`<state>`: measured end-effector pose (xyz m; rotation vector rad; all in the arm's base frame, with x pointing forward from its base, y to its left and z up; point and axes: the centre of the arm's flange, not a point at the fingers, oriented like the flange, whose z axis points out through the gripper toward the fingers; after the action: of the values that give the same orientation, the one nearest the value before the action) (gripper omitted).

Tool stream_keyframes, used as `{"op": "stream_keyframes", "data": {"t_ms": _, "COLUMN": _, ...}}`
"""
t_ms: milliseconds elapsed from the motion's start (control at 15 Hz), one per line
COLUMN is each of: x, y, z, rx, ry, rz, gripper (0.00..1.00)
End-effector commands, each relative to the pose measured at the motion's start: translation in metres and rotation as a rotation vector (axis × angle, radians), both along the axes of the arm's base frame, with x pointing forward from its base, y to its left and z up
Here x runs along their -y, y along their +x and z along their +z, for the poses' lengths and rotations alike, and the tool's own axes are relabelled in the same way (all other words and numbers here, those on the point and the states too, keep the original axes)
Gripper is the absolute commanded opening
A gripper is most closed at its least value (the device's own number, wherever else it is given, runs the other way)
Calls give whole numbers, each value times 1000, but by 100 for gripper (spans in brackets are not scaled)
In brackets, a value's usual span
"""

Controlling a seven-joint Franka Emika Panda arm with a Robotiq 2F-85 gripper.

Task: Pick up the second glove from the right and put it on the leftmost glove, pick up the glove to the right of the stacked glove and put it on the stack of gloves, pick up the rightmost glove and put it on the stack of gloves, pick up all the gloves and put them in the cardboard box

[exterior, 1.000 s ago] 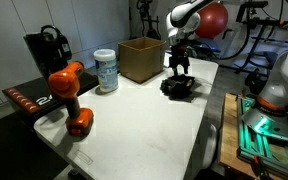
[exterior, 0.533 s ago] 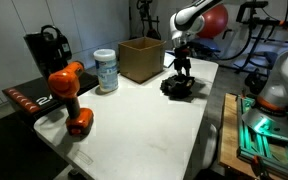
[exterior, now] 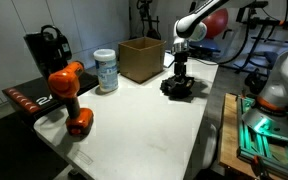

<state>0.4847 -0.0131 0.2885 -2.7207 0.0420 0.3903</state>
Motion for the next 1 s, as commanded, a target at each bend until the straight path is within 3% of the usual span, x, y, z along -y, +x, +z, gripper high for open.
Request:
{"op": "stream_keyframes", "data": {"t_ms": 0, "x": -6, "y": 0, "z": -23, "rx": 50, "ry": 83, "rz": 29, "gripper": 100}}
{"op": "stream_keyframes", "data": {"t_ms": 267, "x": -9, "y": 5, "z": -37, "rx": 64, "ry": 129, "rz": 47, "gripper": 100}}
{"op": "stream_keyframes", "data": {"t_ms": 333, "x": -9, "y": 6, "z": -40, "rx": 64, "ry": 137, "rz": 53, "gripper": 80}}
{"op": "stream_keyframes", "data": {"t_ms": 933, "x": -11, "y": 14, "z": -34, "rx": 83, "ry": 160, "rz": 86, "gripper": 17}}
